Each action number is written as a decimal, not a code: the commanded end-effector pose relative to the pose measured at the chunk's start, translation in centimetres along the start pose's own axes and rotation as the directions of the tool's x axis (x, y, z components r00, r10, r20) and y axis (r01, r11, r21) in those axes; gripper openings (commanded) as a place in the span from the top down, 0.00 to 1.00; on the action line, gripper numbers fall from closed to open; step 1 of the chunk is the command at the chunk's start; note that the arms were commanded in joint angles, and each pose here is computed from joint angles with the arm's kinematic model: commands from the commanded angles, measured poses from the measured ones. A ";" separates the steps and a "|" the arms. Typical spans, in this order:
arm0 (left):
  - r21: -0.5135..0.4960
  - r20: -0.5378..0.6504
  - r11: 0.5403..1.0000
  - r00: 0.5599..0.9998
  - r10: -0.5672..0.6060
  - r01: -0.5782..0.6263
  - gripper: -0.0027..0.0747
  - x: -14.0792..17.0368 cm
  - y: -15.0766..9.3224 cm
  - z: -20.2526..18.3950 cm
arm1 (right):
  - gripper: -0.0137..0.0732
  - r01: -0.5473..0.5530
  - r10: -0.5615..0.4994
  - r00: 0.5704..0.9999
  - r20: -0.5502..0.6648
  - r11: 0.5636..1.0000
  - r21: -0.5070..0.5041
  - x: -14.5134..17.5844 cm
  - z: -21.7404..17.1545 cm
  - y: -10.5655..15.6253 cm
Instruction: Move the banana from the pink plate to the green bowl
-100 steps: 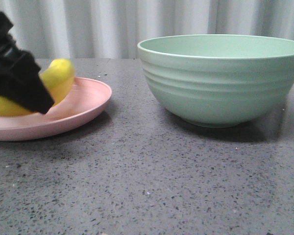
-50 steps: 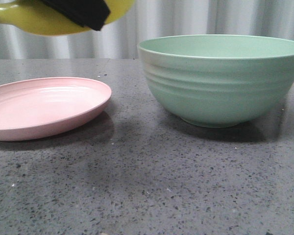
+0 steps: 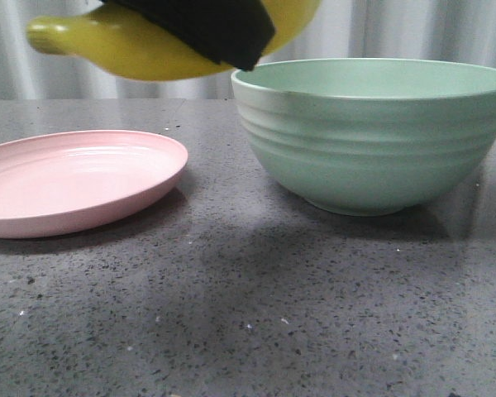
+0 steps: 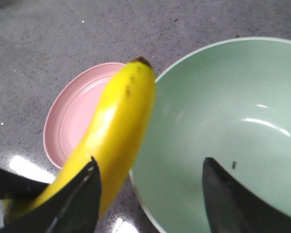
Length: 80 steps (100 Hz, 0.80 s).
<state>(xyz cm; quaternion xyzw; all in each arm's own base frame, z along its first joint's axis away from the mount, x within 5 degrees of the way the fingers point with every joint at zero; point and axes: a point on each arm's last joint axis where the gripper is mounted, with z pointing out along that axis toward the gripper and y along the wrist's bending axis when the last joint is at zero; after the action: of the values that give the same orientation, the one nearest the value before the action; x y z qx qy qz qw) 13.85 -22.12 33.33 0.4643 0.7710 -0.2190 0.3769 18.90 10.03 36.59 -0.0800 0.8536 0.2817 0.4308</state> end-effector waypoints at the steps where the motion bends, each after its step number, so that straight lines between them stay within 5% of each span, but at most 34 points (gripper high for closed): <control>1: -0.002 0.137 1.000 0.991 0.001 -0.001 0.99 -1.9 -0.2 -1.3 | 0.40 -0.008 0.012 0.995 0.098 0.999 -0.043 -2.1 0.9 1.1; 47: -0.002 0.137 1.000 0.991 0.001 -0.001 0.99 -1.9 -0.2 -1.3 | 0.41 -0.052 0.051 0.999 -0.017 0.996 -0.070 -2.5 5.5 1.8; 58: -0.004 0.142 1.000 0.990 0.008 -0.008 0.98 -2.0 -0.2 -1.3 | 0.58 -0.052 0.050 0.998 -0.030 0.996 -0.072 -2.4 5.5 1.8; 71: -0.010 0.160 1.000 0.987 0.026 -0.025 0.71 -2.1 -0.2 -1.3 | 0.90 -0.052 0.050 0.998 -0.035 0.996 -0.072 -2.4 5.5 1.8; 80: -0.013 0.170 1.000 0.985 0.028 -0.026 0.47 -2.2 -0.2 -1.3 | 0.92 -0.052 0.050 0.998 -0.036 0.996 -0.072 -2.4 5.5 1.8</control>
<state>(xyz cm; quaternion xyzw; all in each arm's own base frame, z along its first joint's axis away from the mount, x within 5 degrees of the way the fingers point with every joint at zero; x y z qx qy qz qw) 13.84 -22.26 33.25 0.4698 0.7676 -0.2175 0.3779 23.72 14.48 35.14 -0.0424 0.8645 0.3352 0.3721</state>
